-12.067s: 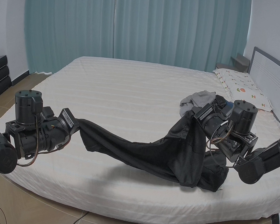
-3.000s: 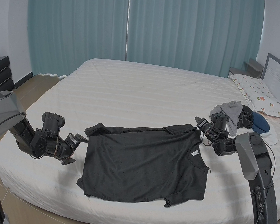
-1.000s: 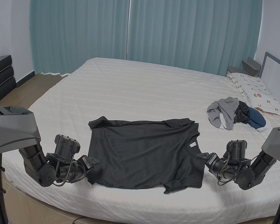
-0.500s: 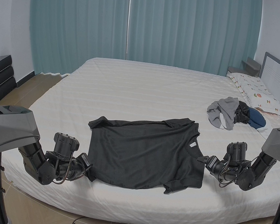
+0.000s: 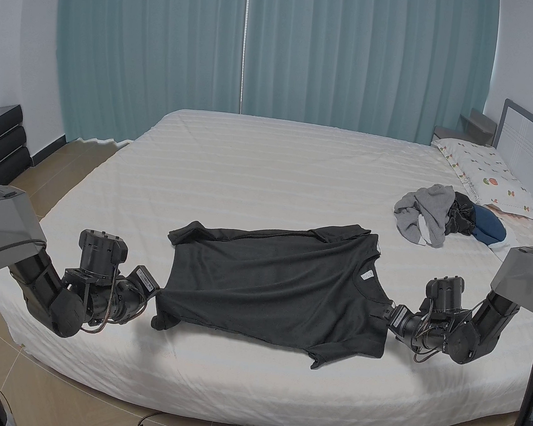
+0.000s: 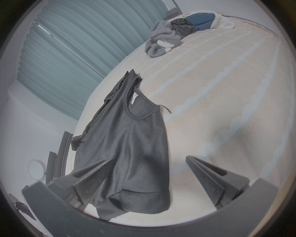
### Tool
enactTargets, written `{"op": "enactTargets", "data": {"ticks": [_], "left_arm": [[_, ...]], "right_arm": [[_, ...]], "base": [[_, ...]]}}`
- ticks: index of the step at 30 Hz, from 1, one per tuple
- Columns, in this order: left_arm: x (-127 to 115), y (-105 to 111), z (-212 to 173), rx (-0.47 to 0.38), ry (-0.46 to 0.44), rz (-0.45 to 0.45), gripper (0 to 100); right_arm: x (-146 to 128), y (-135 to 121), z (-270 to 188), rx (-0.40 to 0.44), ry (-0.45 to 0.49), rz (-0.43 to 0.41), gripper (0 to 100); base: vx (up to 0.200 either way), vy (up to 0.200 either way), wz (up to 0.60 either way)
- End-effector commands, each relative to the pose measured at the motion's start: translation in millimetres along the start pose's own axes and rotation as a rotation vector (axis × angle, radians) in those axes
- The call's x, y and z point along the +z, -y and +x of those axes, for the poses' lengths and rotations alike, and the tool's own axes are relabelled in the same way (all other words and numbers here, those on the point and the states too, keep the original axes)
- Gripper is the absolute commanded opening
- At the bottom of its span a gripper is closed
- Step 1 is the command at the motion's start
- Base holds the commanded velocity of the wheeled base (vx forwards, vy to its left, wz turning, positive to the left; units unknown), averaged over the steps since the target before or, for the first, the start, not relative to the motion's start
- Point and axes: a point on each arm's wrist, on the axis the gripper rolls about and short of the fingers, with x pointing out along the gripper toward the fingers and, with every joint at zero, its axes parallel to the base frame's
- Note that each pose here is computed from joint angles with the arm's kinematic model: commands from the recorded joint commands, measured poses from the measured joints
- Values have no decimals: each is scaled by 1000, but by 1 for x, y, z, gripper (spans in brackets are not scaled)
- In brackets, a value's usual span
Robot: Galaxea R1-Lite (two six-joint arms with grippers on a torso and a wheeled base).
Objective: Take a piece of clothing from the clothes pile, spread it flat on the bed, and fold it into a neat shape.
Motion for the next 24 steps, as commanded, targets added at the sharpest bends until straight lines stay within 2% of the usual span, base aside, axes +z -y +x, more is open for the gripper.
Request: {"op": "enactTargets", "data": {"ticks": [1,5,9,14,20,24], "left_arm": [[2,3,1,-12,7,0,0],[4,6,2,-25,13,-31,0],[9,11,4,-41,30,-37,0],[21,19,19,-64,66,-31,0],[34,18,41,-66,97,-46,0],[41,15,54,-67,115,-57,0]], "right_arm": [[-2,0,13,10,-15,3,0],[0,-1,24,17,-13,3,0],[14,-8,36,44,21,1,0],[47,-38,47,94,86,-8,0],[77,-48,57,101,127,16,0],[84,-52,69,115,144,30,0]], "base": [[0,0,0],[0,0,0],[0,0,0],[0,0,0],[0,0,0],[0,0,0]]}}
